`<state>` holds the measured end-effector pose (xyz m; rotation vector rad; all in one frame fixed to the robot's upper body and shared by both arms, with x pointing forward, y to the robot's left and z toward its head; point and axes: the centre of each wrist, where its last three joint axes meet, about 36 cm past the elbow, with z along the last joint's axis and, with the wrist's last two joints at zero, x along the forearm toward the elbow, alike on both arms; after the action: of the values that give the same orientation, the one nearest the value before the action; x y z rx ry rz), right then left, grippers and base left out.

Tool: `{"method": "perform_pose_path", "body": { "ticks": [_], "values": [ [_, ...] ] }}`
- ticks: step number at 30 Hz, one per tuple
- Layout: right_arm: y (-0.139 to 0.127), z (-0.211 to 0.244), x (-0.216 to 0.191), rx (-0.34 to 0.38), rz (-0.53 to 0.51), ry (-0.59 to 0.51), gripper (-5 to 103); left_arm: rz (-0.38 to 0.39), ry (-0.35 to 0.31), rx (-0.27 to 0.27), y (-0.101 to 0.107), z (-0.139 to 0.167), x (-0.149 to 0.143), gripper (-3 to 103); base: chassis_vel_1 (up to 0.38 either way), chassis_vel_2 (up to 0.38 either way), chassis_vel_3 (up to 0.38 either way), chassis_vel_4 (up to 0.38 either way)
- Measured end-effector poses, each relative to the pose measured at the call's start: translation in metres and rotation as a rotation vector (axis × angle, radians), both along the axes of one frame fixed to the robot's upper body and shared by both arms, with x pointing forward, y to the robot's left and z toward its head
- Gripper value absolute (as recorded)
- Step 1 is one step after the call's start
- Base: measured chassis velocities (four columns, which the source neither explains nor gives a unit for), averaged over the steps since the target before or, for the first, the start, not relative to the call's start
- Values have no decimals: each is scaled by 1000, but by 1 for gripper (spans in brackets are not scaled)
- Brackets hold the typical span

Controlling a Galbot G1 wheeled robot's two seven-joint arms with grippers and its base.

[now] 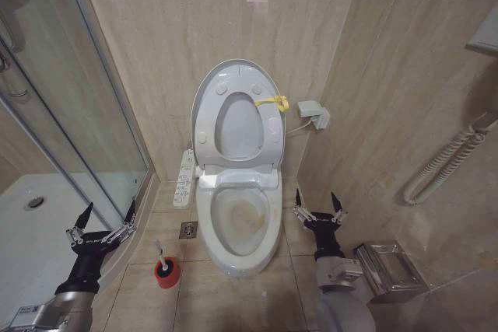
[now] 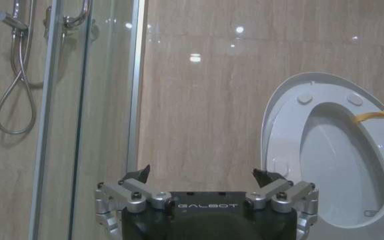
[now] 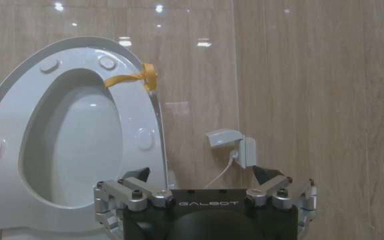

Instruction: Open the toilet lid, clean the toilet bowl with a toilet brush, close the toilet lid, and flush.

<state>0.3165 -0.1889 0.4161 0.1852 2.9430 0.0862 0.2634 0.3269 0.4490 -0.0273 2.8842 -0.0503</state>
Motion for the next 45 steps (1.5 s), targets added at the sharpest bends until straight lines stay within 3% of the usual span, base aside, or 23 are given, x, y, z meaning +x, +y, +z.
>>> {"method": "perform_pose_path", "body": {
  "ticks": [31, 38, 45],
  "values": [
    [0, 0, 0, 0, 0, 0, 100, -1, 15, -4, -3, -1, 3, 100, 0, 0, 0, 0],
    [0, 0, 0, 0, 0, 0, 100, -7, 183, -22, -36, -9, 37, 100, 0, 0, 0, 0],
    [0, 0, 0, 0, 0, 0, 100, -13, 309, 7, -67, -10, 65, 100, 0, 0, 0, 0]
  ]
}}
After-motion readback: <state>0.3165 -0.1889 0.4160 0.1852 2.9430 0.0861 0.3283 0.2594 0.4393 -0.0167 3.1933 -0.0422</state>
